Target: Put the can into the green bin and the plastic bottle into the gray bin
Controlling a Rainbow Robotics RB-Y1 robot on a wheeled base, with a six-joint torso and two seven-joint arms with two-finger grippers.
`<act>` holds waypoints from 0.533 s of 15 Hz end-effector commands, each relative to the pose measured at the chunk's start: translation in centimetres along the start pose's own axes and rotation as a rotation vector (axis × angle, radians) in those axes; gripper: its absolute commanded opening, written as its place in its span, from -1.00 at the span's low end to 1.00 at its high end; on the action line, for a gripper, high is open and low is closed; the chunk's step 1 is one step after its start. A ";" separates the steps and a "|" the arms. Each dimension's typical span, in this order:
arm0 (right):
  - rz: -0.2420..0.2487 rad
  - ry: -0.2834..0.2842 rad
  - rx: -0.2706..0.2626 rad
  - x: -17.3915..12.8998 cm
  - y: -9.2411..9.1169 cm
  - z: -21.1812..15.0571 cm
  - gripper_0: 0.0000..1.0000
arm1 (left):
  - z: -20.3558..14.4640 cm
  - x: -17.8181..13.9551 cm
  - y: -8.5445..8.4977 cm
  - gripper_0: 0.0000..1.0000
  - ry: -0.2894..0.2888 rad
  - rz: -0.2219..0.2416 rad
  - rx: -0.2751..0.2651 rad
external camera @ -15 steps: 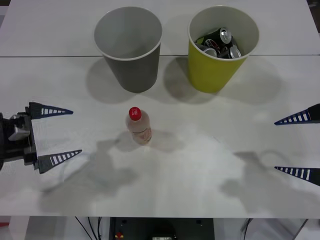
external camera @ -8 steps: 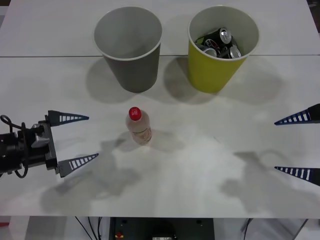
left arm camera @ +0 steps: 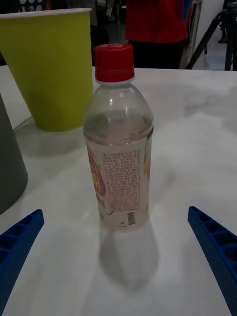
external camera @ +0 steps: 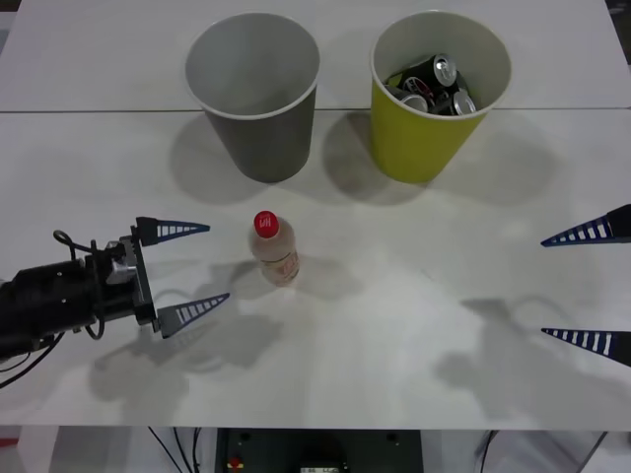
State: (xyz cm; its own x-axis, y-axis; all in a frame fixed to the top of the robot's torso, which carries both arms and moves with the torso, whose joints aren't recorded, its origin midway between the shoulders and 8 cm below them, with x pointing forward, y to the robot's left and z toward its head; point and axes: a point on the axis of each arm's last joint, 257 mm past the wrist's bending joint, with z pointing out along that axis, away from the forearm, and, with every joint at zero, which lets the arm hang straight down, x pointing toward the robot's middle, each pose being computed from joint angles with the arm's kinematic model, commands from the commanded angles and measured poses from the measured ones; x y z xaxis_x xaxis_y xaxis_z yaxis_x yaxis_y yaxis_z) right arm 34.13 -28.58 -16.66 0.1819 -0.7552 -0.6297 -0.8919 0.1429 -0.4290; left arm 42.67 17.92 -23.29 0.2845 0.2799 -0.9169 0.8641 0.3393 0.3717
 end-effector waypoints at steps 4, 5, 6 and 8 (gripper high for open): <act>0.000 0.000 0.000 0.0 0.0 0.0 1.00 | 2.6 -0.6 -0.5 1.00 -0.035 0.003 0.000; 0.000 0.000 0.000 0.0 0.0 0.0 1.00 | 3.2 -0.6 -0.6 1.00 -0.034 0.003 -0.002; 0.000 0.000 0.000 0.0 0.0 0.0 1.00 | 3.6 -0.5 -0.6 1.00 -0.033 0.003 -0.004; 0.000 0.000 0.000 0.0 0.0 0.0 1.00 | 4.6 -0.3 -0.5 1.00 -0.046 -0.013 -0.010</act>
State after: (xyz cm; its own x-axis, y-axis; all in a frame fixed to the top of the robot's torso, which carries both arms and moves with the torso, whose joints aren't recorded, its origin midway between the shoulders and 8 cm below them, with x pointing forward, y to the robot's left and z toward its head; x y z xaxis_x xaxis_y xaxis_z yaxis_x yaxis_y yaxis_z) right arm 34.13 -28.58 -16.66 0.1819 -0.7552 -0.6297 -0.8919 0.1429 -0.4290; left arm 43.83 13.80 -23.70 0.2954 0.2401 -0.9247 0.8633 0.3475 0.3660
